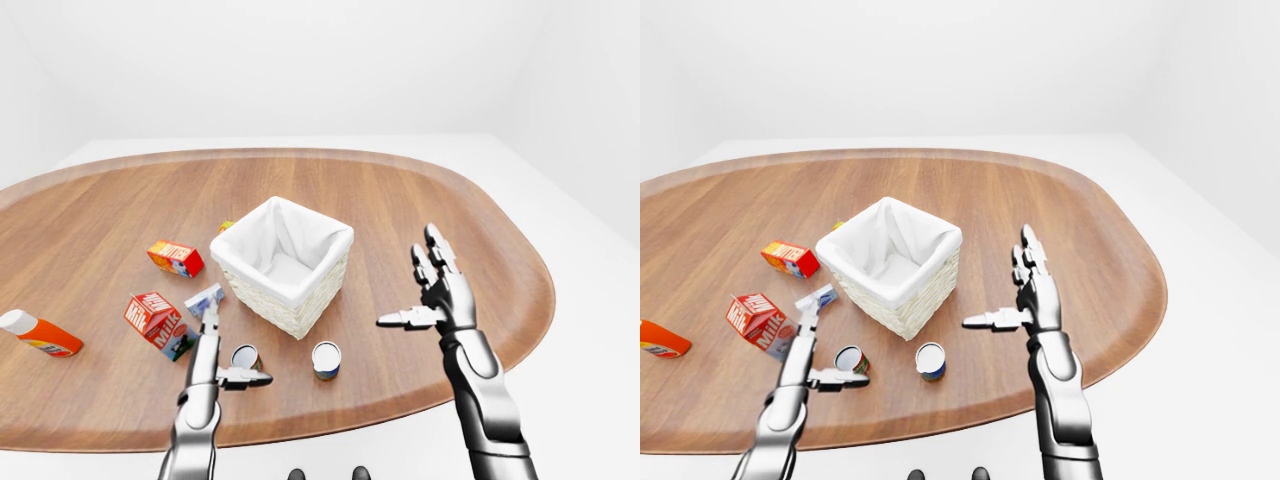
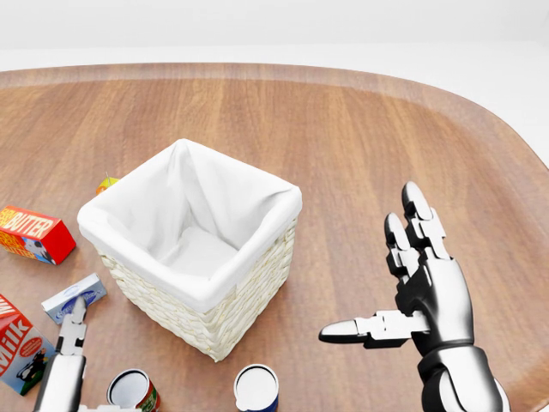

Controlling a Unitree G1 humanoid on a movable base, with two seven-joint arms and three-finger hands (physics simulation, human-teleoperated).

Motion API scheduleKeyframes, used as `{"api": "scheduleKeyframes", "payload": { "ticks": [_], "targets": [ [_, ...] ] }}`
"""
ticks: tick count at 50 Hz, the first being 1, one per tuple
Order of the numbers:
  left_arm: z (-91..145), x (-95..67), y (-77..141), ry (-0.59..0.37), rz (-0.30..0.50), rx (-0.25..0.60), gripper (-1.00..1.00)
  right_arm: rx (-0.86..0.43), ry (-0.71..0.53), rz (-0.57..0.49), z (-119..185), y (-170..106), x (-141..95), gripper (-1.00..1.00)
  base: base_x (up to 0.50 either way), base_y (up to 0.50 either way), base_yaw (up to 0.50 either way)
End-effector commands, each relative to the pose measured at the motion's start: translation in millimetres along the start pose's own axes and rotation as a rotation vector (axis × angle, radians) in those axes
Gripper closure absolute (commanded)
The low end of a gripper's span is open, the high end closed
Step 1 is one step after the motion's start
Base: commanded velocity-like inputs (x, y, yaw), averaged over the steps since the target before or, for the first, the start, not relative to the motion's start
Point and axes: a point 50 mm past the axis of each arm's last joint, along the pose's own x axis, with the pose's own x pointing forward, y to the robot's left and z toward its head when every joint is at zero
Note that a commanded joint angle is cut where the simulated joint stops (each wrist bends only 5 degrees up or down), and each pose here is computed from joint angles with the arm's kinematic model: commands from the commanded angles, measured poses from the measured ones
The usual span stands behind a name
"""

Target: Pick up the tomato sauce, and put it in the basket.

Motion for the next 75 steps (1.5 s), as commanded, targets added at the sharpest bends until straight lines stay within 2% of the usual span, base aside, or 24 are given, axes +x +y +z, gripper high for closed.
{"api": "scheduleKeyframes", "payload": {
  "ticks": [1,34,54,75],
  "targets": [
    [-4.8,2.5,-2.2,0.01,-0.003,0.0,-1.0,0.001,0.004,0.0,-0.9,0.0,-0.1,-1.0,0.0,0.0,0.0],
    [-11.0,8.8,-13.1,0.026,-0.024,0.004,-1.0,0.0,0.009,-0.003,-2.0,-0.4,1.6,-1.0,0.0,0.0,0.0],
    [-17.2,8.7,-13.3,0.035,-0.022,0.009,-1.0,-0.002,0.006,-0.001,-1.4,0.0,0.5,-1.0,0.0,0.0,0.0],
    [-26.8,12.1,-3.9,0.058,0.005,0.0,-1.0,-0.004,0.015,0.001,-3.5,0.3,-0.4,-1.0,0.0,0.0,0.0]
  ]
}}
